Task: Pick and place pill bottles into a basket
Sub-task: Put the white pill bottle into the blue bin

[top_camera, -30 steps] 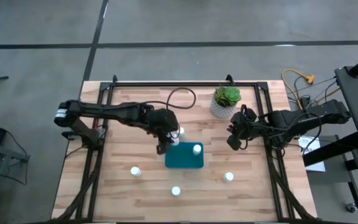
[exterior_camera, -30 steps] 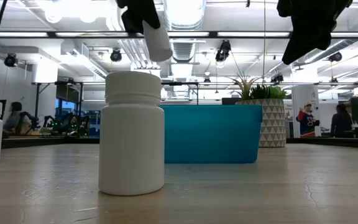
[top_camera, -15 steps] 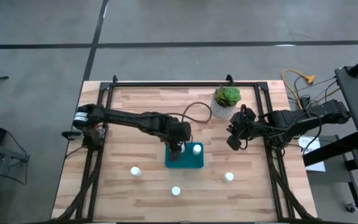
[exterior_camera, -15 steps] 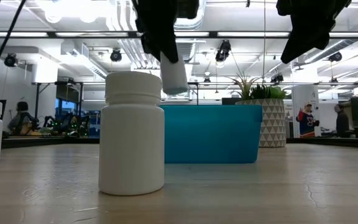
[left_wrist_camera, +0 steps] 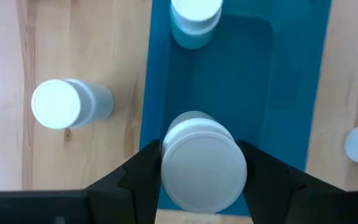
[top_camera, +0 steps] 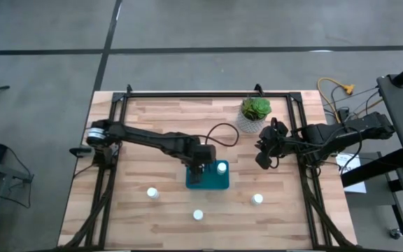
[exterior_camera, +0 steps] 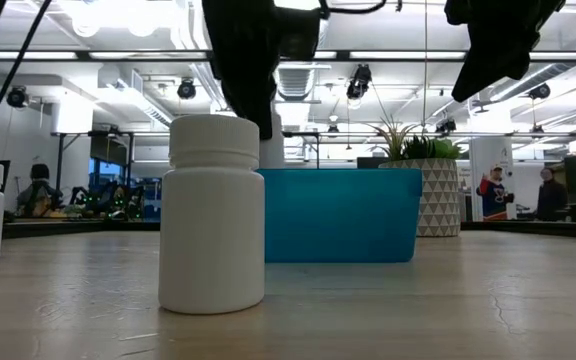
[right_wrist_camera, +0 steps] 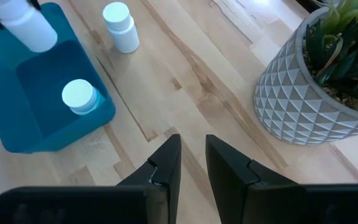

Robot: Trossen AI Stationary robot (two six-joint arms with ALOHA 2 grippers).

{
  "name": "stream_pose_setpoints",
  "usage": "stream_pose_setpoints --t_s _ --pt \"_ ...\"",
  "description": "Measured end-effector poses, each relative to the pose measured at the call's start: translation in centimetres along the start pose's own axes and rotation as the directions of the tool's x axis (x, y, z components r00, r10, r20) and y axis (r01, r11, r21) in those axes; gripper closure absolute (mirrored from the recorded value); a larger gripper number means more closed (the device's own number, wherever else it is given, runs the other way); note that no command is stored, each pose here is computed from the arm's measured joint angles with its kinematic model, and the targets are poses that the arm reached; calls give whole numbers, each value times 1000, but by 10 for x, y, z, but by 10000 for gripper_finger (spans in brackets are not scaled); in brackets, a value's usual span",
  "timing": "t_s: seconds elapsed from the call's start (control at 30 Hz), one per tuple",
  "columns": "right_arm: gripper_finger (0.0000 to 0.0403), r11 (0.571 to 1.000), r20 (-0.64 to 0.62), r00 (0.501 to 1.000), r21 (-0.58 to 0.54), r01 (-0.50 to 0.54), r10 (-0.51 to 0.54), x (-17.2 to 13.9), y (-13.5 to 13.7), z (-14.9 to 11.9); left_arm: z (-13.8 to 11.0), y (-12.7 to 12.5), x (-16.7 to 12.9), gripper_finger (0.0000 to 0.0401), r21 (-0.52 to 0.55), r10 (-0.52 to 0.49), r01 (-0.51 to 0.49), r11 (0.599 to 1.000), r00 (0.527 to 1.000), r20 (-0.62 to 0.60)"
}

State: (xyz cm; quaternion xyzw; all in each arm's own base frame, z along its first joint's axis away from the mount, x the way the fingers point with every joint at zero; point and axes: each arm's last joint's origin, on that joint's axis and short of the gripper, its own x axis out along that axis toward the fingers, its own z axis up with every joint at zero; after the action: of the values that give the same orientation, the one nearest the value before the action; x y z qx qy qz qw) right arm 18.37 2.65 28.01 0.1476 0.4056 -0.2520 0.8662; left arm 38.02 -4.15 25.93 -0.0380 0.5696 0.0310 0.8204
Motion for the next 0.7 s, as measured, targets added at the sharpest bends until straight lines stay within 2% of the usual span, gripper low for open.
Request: stream_pose_setpoints --t_s 0.33,0.7 --pt "335 1000 0 1000 1 0 0 0 0 0 -9 1 21 232 4 27 -27 1000 998 -61" --pt "335 1000 1 1000 5 0 0 0 0 0 -12 3 29 232 8 74 -74 997 997 -26"
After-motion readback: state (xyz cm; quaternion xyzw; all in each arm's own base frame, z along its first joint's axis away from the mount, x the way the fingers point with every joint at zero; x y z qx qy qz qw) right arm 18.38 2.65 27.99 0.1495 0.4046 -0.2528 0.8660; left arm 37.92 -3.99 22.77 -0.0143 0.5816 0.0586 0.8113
